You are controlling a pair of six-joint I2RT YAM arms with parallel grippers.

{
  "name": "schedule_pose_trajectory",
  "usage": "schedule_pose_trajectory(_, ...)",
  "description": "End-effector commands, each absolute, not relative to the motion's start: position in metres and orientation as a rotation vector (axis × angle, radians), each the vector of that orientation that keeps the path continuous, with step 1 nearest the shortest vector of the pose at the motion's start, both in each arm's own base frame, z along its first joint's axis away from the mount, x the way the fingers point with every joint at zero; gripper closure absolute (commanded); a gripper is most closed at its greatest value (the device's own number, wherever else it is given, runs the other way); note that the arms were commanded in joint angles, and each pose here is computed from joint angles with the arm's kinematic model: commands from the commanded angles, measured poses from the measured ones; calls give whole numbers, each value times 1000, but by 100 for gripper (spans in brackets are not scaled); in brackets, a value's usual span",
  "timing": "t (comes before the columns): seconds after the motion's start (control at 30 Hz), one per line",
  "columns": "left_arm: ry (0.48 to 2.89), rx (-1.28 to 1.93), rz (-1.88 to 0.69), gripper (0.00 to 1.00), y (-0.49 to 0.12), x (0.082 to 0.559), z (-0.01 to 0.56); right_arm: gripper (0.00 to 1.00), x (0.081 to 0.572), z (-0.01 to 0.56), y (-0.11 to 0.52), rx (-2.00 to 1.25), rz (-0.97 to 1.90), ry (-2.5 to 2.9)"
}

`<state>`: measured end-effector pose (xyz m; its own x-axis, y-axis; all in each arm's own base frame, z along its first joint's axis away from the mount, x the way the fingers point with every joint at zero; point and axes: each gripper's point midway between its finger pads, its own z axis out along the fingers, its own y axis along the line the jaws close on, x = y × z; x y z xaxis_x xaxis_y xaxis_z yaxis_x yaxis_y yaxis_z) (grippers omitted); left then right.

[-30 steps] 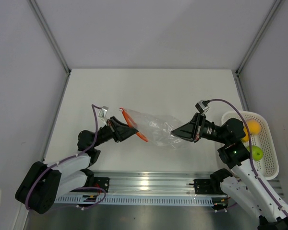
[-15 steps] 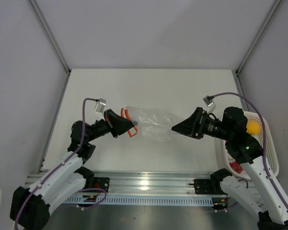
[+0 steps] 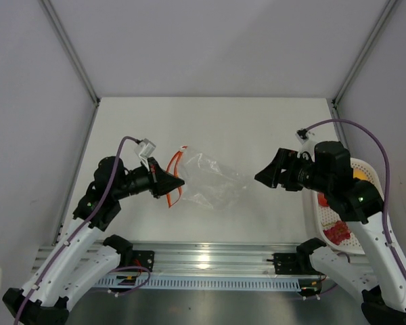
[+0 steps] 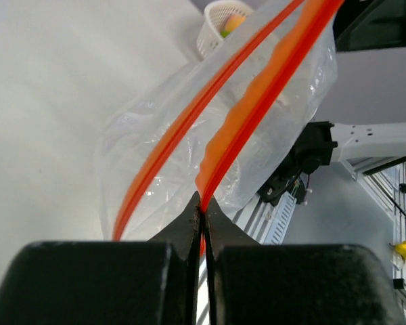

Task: Place the food in the zip-top bag and seal the zipper
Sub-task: Pick up the zipper food storage bag at the center of the board.

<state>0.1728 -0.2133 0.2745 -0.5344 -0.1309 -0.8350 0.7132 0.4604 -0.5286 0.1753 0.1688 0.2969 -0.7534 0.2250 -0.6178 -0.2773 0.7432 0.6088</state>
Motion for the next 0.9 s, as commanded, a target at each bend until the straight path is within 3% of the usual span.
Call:
schedule_pose_trajectory(0.0,1892,497,-1117,99,-203,167,272,18,176,310,153,-79,812,2206)
schedule_pose_trajectory(0.3,1992,349,-1092,99,-199,169,267,21,173,337,176,-96,915,2149)
schedule_pose_trajectory(0.47,1997,271,-1043,99,-201,177,270,25,162,353,234,-231,1084,2124)
schedule_pose_trajectory(0.77,2067,216,-963,100,-206,185,262,27,166,372,321,-341,998,2079)
schedule_pose_trajectory(0.87,2074,217,-971,99,-210,183,261,35,174,370,341,-326,1022,2079)
